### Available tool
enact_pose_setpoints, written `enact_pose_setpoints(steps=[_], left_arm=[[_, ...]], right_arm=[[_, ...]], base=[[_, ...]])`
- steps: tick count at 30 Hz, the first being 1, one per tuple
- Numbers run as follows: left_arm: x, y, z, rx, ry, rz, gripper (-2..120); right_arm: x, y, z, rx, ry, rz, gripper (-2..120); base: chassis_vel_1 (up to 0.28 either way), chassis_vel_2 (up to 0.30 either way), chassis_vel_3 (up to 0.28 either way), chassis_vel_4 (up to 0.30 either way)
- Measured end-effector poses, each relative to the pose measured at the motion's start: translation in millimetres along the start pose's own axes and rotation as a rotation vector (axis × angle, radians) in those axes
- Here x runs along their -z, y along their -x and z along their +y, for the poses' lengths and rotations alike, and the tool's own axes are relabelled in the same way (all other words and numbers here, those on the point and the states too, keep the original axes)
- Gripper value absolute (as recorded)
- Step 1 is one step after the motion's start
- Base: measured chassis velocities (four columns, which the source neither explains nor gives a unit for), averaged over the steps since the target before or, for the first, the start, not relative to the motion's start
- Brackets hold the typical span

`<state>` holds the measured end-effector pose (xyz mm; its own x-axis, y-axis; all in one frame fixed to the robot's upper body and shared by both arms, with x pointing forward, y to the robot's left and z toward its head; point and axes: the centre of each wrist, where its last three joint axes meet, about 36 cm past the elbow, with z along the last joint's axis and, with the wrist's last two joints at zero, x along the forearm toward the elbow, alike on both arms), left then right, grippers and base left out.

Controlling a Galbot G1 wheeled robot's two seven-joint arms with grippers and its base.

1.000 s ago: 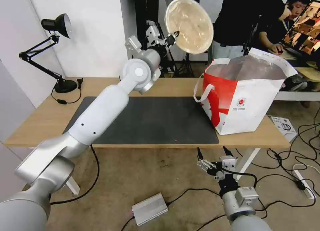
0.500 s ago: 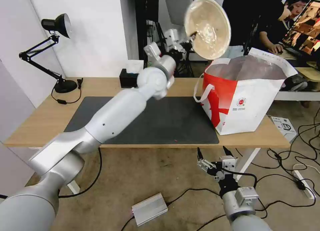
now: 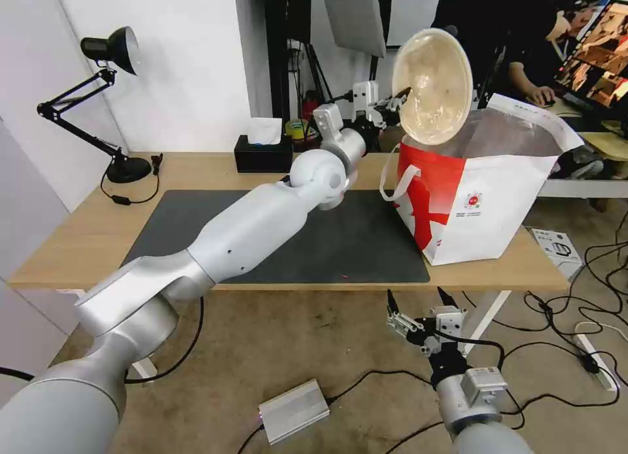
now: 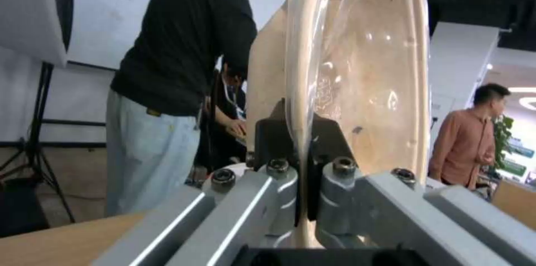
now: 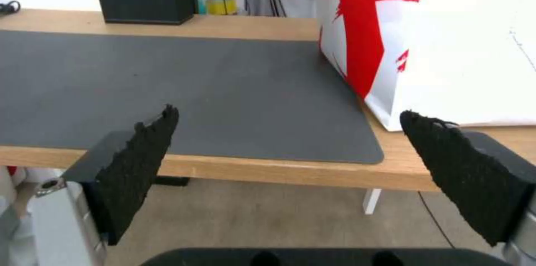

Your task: Pick up the trash from the table and place it into the takeout bag.

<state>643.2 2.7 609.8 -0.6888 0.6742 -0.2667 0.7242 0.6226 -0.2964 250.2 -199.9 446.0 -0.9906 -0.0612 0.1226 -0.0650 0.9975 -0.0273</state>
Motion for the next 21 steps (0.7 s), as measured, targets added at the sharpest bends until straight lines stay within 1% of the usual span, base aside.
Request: enact_pose_setpoints(steps=[5, 10, 16, 18, 21], left_arm=[[-8.4, 4, -5.9, -0.029, 0.028, 0.017, 0], [-22.7, 9, -7.7, -0.048, 0.077, 0.027, 0], [-30.7, 11, -8.9, -0.050, 0.110, 0.033, 0], [-34.8, 13, -6.9, -0.044, 0.133, 0.035, 0], [-37.6, 13, -6.1, -0.038, 0.144, 0.039, 0]], right_arm=[[0, 0, 0, 0.000, 0.000, 0.000, 100], [0, 0, 0, 0.000, 0.000, 0.000, 100], [0, 0, 0, 0.000, 0.000, 0.000, 100], [0, 0, 0, 0.000, 0.000, 0.000, 100], [0, 0, 0, 0.000, 0.000, 0.000, 100]], base=[[0.000, 0.000, 0.000, 0.000], [0.000, 0.000, 0.000, 0.000], [0.000, 0.000, 0.000, 0.000], [0.000, 0.000, 0.000, 0.000], [0.000, 0.000, 0.000, 0.000]])
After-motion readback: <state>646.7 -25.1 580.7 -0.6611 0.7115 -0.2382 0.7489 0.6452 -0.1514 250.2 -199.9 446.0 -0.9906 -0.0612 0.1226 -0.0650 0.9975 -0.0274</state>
